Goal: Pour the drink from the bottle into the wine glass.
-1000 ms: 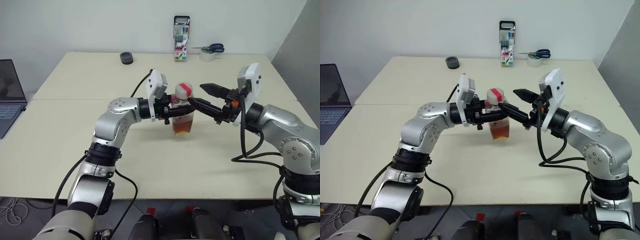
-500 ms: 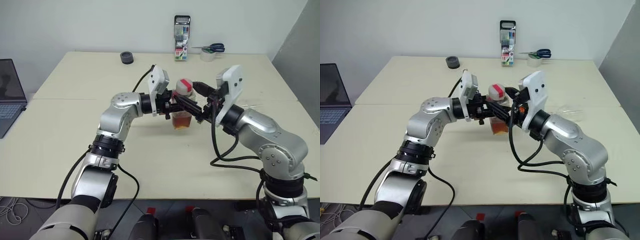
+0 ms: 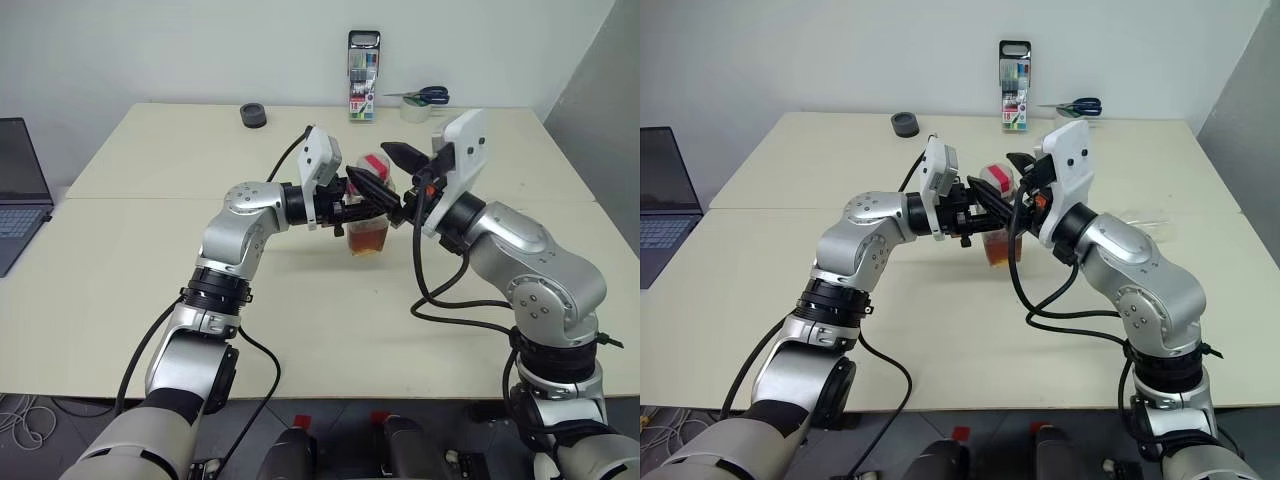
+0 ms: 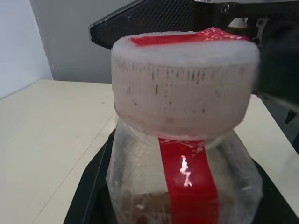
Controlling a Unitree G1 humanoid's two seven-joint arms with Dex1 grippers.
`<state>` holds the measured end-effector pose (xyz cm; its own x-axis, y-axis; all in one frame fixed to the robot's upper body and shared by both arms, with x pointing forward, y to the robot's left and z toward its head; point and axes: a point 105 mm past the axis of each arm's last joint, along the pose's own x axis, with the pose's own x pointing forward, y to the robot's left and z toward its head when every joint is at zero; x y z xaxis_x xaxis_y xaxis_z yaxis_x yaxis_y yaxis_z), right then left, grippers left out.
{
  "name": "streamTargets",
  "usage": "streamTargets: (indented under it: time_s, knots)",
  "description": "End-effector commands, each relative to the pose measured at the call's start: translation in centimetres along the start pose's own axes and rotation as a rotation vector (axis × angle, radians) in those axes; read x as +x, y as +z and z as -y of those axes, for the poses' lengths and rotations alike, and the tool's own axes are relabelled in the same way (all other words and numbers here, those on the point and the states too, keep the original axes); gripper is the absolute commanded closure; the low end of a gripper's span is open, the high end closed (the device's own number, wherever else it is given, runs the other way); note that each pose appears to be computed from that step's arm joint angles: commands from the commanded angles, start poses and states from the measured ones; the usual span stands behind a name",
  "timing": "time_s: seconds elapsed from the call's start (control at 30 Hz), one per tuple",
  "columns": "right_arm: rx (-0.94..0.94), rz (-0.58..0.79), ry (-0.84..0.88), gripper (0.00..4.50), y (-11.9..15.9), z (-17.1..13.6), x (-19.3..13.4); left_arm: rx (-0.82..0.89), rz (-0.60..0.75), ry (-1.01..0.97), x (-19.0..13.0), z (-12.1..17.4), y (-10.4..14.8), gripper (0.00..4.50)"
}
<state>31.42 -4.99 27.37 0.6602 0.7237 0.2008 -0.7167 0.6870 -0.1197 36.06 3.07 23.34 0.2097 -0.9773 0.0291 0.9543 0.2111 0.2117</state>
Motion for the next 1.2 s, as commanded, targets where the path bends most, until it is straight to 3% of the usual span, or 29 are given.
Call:
streamTargets:
  time_s: [0.03,0.23,0.47,0.67,0.77,0.97,1.2]
  knots:
    - [-0.026,0.052,0.031,0.94,1.3,-0.6,0.1,0.054,0.046,0.003,0.1,-0.1,1.9,2.68]
    - [-0.025,0.057,0.03,2.63,1.4,-0.1,0.2,0.054,0.046,0.01,-0.1,-0.2,1.8,2.68]
    - [-0.043,0.026,0.104,2.62,1.4,-0.1,-0.1,0.066,0.027,-0.056,-0.2,1.3,1.7,2.68]
    - [0.072,0.007,0.485,2.62,4.3,-2.0,-1.8,0.067,0.021,-0.295,-1.2,5.0,3.9,2.68]
    - [0.039,-0.109,0.614,2.62,3.5,-2.7,-2.1,0.072,0.029,-0.353,-1.3,6.0,4.9,2.68]
    - [0.045,-0.094,0.55,2.62,3.5,-1.0,-2.3,0.094,0.026,-0.3,-1.3,5.7,4.9,2.68]
    - [0.064,-0.078,0.353,0.23,2.5,0.2,-4.5,0.128,-0.024,-0.203,-1.8,4.2,3.3,2.68]
